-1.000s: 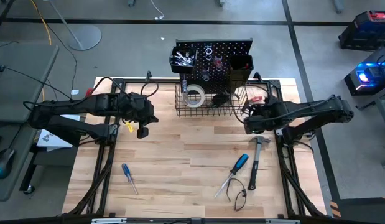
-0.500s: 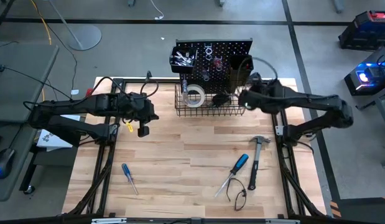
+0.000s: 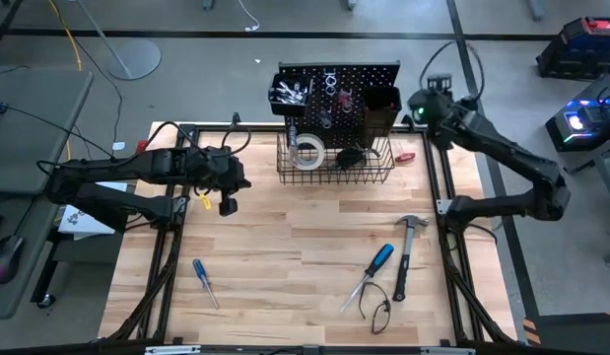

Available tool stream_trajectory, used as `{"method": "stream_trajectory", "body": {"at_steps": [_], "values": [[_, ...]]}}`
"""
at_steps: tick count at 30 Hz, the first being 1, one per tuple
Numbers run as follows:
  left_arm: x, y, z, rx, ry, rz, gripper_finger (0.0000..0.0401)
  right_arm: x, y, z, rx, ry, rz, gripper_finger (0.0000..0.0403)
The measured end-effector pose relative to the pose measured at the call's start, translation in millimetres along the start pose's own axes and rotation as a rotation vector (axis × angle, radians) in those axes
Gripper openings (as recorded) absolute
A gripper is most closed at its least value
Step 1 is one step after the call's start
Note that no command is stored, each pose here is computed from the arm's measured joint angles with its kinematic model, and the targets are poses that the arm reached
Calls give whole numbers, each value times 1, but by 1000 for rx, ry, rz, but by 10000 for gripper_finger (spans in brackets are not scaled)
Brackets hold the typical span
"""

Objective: Hang tools onto peg board
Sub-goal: Put the red allen wrench in the right black bin on the pegboard

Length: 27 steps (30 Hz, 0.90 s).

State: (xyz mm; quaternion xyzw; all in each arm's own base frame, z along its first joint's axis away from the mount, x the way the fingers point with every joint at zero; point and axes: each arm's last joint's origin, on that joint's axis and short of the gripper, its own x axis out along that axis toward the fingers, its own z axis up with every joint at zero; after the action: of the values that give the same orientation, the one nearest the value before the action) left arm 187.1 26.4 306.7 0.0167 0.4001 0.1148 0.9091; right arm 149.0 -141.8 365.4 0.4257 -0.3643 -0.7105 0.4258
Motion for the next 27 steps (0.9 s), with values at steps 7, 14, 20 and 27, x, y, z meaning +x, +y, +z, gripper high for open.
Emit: {"method": "stream_trajectory", "body": {"at_steps": [7, 14, 20, 27], "values": [[0, 0, 1, -68, -8, 9, 0, 75, -1, 28, -280, 225, -208, 0], [0, 5, 1, -241, -14, 34, 0, 86, -4, 3, -431, 274, -357, 0], [0, 7, 2, -286, -22, 43, 0, 103, 7, -29, -394, 433, -190, 0], [1, 8, 3, -270, -26, 22, 0, 138, -23, -20, -448, 413, -460, 0]]}}
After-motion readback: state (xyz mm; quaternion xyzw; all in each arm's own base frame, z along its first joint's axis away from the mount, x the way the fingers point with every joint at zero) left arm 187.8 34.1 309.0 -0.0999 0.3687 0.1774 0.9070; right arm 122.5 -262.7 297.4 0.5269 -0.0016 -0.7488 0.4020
